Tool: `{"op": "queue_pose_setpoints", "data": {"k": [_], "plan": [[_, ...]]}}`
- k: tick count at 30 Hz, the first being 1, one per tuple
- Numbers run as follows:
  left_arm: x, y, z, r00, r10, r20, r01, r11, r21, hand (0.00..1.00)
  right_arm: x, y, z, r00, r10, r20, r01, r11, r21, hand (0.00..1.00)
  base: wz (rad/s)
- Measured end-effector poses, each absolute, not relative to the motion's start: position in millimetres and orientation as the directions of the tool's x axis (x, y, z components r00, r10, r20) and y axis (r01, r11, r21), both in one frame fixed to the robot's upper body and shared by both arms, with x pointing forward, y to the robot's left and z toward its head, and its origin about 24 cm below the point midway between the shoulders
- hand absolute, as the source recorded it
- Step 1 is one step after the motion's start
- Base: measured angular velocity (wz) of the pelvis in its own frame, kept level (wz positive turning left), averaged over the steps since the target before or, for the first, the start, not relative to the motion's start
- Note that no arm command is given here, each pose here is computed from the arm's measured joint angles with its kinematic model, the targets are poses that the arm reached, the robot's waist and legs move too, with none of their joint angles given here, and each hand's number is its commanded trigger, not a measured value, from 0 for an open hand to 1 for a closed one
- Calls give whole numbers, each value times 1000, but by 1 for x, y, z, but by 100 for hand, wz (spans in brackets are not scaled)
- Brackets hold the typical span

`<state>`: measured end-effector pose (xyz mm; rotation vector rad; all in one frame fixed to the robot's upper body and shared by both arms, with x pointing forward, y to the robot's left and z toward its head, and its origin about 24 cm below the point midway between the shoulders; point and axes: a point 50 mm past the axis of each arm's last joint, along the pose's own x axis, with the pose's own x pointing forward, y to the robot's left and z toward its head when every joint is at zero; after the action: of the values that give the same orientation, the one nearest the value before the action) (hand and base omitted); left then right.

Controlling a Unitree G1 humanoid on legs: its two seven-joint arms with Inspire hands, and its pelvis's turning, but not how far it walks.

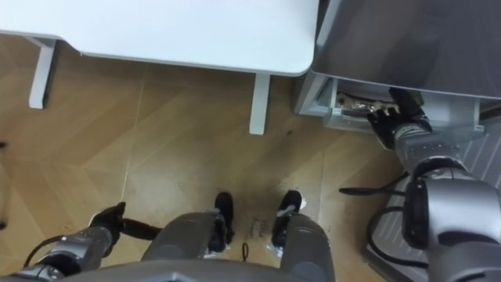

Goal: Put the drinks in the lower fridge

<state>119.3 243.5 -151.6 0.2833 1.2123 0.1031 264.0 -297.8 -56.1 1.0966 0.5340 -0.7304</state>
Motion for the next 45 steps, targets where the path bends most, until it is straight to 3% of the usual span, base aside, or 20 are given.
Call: {"op": "queue_pose_setpoints", "data": {"k": [6, 22, 29, 45], "plan": [[116, 245, -152, 360, 236, -903, 37, 963, 266, 0, 236, -303, -75, 620, -275, -735, 784, 255, 566, 0, -1], [106, 242, -154, 366, 266, -892, 8, 957, 289, 0, 166, -278, -124, 555, -240, -796, 830, 212, 515, 0, -6], [93, 241, -155, 360, 264, -895, 13, 958, 288, 0, 157, -279, -125, 555, -256, -792, 831, 209, 515, 0, 0], [52, 252, -159, 250, 324, -913, -155, 944, 292, 0, 117, -285, -138, 446, -285, -848, 895, 136, 425, 0, 3]]}}
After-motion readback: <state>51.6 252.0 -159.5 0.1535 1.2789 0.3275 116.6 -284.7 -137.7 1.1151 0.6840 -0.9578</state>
